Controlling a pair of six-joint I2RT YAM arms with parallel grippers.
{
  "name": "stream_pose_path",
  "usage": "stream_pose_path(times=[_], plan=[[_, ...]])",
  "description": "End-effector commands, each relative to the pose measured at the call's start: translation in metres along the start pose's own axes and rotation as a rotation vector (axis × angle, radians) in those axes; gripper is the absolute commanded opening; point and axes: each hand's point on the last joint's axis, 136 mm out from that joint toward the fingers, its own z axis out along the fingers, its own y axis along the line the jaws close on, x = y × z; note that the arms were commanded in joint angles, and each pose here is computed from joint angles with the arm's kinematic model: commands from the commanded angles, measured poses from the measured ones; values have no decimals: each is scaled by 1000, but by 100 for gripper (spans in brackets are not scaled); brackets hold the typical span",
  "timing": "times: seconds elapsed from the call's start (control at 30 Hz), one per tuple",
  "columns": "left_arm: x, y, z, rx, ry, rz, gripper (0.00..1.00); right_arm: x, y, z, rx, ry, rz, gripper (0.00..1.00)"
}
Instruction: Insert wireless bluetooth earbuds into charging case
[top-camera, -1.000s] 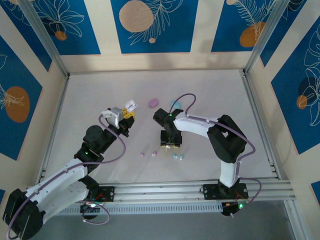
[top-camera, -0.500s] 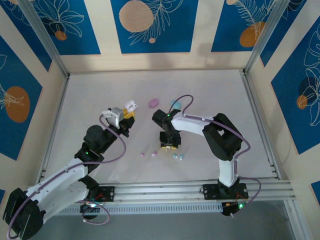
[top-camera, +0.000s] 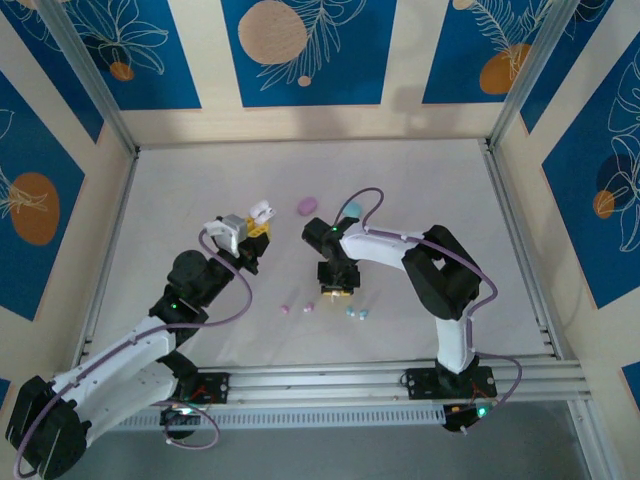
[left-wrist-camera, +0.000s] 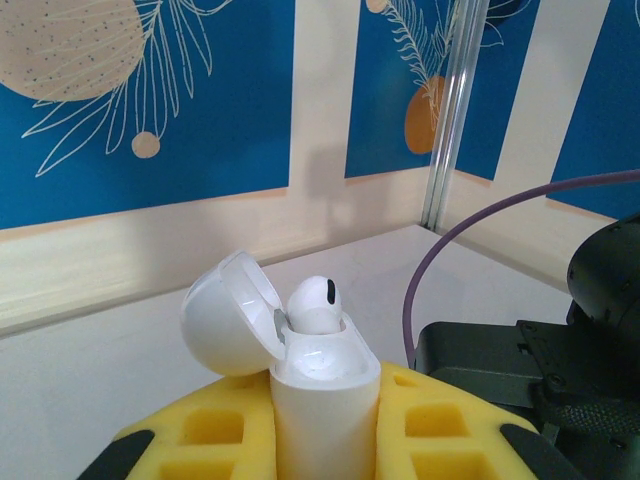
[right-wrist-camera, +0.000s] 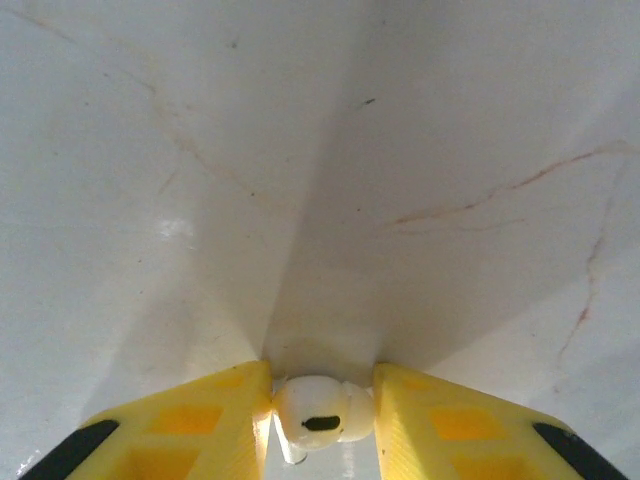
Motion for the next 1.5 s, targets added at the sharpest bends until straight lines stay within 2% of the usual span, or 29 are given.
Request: stream_pose_path(times=[0.0,0.17,0.33,0.43,0.57,0.77,0.97,1.2,1.47], plan=[[-8,-2,0,14,-39,5,0,3,0,6,26,17,-14,30],[-7,-2,0,16,-37,4,0,-1,4,-1,12,-7,-41,27],[-6,-4,3,26,-30,-2,0,-12,8,-26,-28,-105,-109,26],[-5,-8,7,50,-22,-11,0,-20,7,-54,-56,-199,-149,27],[-2,-21,16,127,-18,-30,0,-33,2,-109,-132,-387,-171,26],[-4,-58,33,342,-20,-70,0,-43,0,-211,-333,-718,-209,26],[-10,-70,48,388,-75,-107,0,-35,4,-289,-518,-937,-227,26],[-12,-78,59,390,-105,-96,0,-28,35,-327,-727,-1002,-253,26],[-14,-87,61,396,-126,-82,0,-34,57,-323,-718,-998,-283,26]])
